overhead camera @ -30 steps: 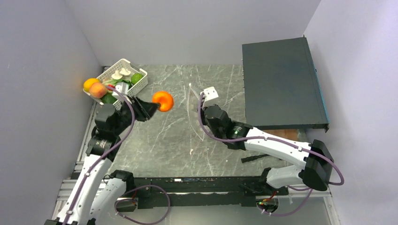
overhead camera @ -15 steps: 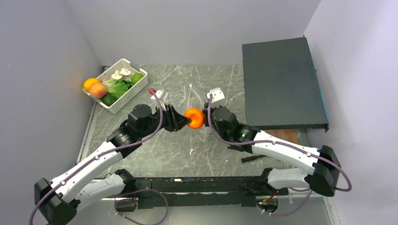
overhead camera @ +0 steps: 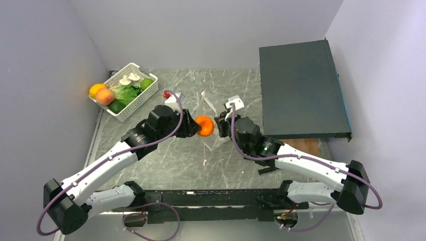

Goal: Place the food in the zip-top bag and seal the zipper
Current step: Place the fake vegetable in the zipper food storage bag.

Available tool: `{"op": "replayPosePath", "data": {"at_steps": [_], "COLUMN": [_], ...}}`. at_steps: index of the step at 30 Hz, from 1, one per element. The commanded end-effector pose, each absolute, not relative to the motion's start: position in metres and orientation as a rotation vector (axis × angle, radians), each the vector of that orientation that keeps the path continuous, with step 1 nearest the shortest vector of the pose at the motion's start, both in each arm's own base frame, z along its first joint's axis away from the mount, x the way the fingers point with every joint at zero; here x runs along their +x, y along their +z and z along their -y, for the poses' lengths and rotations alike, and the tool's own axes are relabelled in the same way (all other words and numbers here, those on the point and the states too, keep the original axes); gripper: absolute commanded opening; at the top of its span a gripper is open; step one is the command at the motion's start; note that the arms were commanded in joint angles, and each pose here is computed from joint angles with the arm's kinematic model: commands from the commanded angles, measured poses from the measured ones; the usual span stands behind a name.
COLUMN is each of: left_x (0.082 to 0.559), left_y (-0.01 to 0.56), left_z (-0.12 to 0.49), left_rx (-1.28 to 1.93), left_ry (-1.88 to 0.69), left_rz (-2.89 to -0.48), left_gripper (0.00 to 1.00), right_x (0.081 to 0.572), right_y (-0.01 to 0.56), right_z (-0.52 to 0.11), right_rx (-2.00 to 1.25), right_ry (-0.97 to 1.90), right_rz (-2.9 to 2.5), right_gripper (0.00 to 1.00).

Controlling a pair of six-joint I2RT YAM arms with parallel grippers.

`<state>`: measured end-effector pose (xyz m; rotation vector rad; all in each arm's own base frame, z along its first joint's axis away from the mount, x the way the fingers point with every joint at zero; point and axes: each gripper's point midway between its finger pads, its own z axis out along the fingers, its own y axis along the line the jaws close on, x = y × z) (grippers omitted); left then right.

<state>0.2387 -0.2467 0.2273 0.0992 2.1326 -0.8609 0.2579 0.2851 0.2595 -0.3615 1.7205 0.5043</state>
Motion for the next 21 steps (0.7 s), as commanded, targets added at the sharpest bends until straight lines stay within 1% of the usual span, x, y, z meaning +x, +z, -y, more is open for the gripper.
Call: {"op": "replayPosePath", "data": {"at_steps": [1, 3, 7, 10, 13, 18, 21], "left_x": [0.244, 0.243, 0.240, 0.236, 0.234, 0.227, 0.225], "left_y": [0.253, 0.253, 0.260, 0.269, 0.277, 0.290, 0.285], "left_z": [0.265, 0.271, 0.274, 0.269, 0.259, 0.241, 0.228], "left_rx": [0.122, 0.128, 0.124, 0.113, 0.097, 0.064, 0.021], "left_ry": [-0.942, -0.972, -1.019, -1.031, -1.003, -0.974, -0.930], "left_rz": [-2.088, -2.096, -2.078, -2.048, -2.024, -1.973, -1.980], "left_gripper": [0.44, 0.52, 0.72, 0.80, 0.83, 0.82, 0.83], "right_x": [0.260, 0.260, 0.260, 0.262, 0.263, 0.265, 0.265], "right_y": [0.270, 0.270, 0.269, 0.268, 0.267, 0.266, 0.266], "right_z": [-0.296, -0.296, -0.295, -0.295, -0.294, -0.292, -0.290], "right_rx": [-0.354, -0.354, -0.352, -0.344, -0.338, -0.316, -0.301], "right_ry": [0.551, 0.546, 0.541, 0.531, 0.526, 0.516, 0.513], "right_rz": [-1.696, -1.698, -1.700, -1.704, -1.706, -1.712, -1.709], "right_gripper": [0.00, 0.00, 0.00, 0.00, 0.00, 0.00, 0.00]}}
